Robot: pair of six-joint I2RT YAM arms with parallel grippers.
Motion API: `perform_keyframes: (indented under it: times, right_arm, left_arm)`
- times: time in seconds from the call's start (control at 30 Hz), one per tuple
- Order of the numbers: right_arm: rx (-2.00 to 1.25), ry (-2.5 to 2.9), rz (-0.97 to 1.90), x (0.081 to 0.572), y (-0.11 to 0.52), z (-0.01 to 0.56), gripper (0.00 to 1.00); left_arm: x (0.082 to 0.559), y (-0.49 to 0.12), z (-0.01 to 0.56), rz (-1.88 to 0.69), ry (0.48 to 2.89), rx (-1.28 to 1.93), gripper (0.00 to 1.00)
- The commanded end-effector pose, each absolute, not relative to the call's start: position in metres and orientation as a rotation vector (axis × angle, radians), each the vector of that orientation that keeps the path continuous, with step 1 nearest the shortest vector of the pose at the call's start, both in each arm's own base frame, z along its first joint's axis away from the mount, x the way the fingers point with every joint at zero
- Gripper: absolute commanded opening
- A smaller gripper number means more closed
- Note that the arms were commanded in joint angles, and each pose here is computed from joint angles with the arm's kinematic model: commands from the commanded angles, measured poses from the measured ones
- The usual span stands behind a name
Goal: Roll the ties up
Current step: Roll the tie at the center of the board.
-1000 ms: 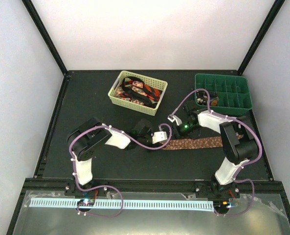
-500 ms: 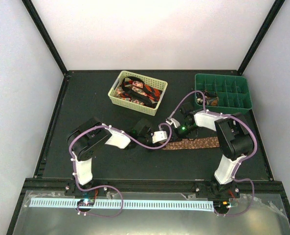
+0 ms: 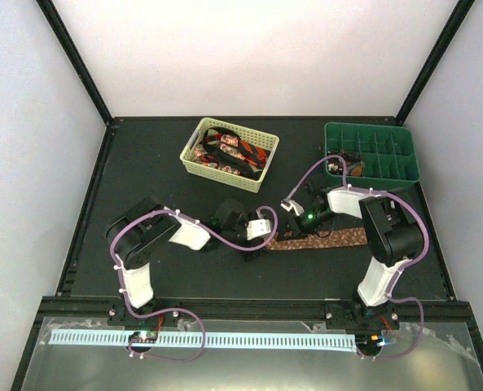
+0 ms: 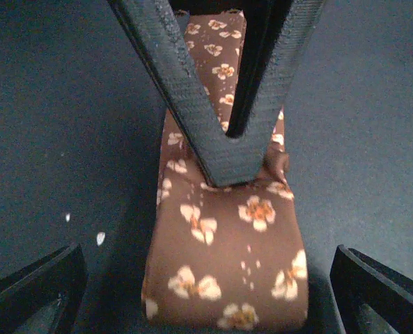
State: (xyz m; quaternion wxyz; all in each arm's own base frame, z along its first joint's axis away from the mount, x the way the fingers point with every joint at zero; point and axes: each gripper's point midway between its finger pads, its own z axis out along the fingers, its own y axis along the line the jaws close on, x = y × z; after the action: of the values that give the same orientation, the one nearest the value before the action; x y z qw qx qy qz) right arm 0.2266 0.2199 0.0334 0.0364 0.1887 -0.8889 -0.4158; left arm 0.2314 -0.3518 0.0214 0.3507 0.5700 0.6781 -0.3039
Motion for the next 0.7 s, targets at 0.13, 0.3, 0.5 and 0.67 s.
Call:
perform_keyframes:
  times: [0.13, 0.3, 0.5, 0.67]
  right_arm:
    - [0.6, -2.707, -1.383, 0.226, 0.226, 0.049, 0.01]
    - [0.607, -2.697, -1.433, 0.226, 0.229, 0.059, 0.02]
    - [0.596, -2.697, -1.456, 0.226, 0.226, 0.065, 0.01]
    - [0.536, -2.742, -1.38, 0.231, 0.212, 0.05, 0.02]
  left_arm:
    - [0.229, -0.385, 0.011, -0.832, 1.655, 1.531, 0.98]
    - [0.236, -0.381, -0.006, -0.77, 1.74, 1.526, 0.84]
    - [0.229, -0.358, -0.018, -0.716, 1.847, 1.557, 0.5]
    - [0.227, -0.347, -0.018, -0.684, 1.886, 1.566, 0.4]
